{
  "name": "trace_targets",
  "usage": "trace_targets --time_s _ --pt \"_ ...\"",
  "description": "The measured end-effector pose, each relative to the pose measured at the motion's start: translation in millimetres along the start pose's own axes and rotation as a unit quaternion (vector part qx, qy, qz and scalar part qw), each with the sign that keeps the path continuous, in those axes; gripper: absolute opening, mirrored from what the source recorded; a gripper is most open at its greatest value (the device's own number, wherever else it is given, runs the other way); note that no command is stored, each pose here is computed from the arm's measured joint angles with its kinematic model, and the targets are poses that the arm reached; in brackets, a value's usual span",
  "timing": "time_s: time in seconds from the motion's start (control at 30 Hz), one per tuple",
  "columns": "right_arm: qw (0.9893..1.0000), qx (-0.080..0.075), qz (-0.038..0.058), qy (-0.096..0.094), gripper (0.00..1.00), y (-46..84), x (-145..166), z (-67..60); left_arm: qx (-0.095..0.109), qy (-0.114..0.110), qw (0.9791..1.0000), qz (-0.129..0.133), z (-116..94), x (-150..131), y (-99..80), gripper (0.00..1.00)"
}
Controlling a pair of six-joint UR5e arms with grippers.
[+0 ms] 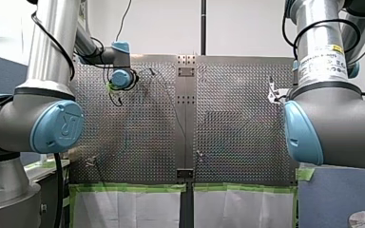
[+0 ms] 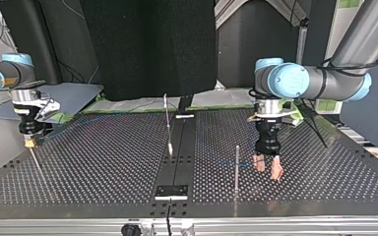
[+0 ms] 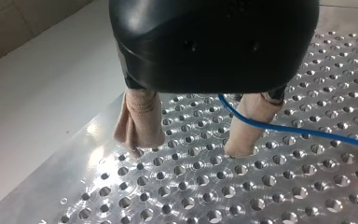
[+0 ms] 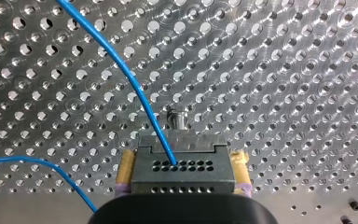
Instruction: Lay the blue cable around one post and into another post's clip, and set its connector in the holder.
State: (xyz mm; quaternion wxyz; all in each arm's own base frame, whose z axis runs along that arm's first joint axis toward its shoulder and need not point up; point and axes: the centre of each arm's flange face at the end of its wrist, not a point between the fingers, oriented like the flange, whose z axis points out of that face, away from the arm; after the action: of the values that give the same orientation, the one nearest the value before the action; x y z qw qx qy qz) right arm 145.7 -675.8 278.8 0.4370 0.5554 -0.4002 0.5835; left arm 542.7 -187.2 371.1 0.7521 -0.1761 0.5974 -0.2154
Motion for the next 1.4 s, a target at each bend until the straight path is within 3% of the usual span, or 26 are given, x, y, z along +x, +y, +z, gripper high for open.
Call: trace_targets --time_s 0.07,0.1,0.13,0.17,0.2,0.27,0.3,0.37,0.43,1.4 --pt "1.0000 0.000 -0.0002 0.000 0.16 0.0 0.0 0.0 0.000 0.000 1.0000 0.000 0.0 0.1 0.1 0.95" --pt "1.0000 0.000 -0.0005 0.000 0.16 0.0 -0.1 0.0 0.000 0.000 1.0000 0.000 0.0 0.0 0.1 0.95" --pt "1.0000 -0.001 -0.0009 0.000 0.38 0.0 -0.1 0.0 0.000 0.000 1.0000 0.000 0.0 0.0 0.0 0.95" --pt "1.0000 -0.001 -0.0011 0.000 0.49 0.0 -0.2 0.0 0.000 0.000 1.0000 0.001 0.0 0.0 0.0 0.95" --pt "1.0000 -0.001 -0.0015 0.000 0.49 0.1 -0.2 0.0 0.000 0.000 1.0000 0.001 0.0 0.0 0.0 0.95" --pt "1.0000 -0.001 -0.0017 -0.001 0.75 0.0 -0.2 -0.1 0.000 0.000 1.0000 0.001 -0.1 0.1 0.0 0.95" --pt "1.0000 -0.001 -0.0017 -0.001 0.75 0.0 -0.3 -0.2 0.000 0.000 1.0000 0.001 -0.1 0.2 0.0 0.95" --pt "1.0000 -0.001 -0.0019 -0.001 0.95 0.1 0.3 -0.1 0.000 0.000 1.0000 0.001 -0.1 0.2 0.1 0.95" --pt "1.0000 -0.001 -0.0015 -0.002 1.00 0.2 -0.4 -0.3 0.000 0.000 1.0000 0.002 -0.1 0.1 0.1 0.95" --pt "1.0000 0.000 -0.0003 -0.001 1.00 -0.7 2.3 0.0 -0.001 0.000 1.0000 0.003 -0.3 0.3 0.4 0.95"
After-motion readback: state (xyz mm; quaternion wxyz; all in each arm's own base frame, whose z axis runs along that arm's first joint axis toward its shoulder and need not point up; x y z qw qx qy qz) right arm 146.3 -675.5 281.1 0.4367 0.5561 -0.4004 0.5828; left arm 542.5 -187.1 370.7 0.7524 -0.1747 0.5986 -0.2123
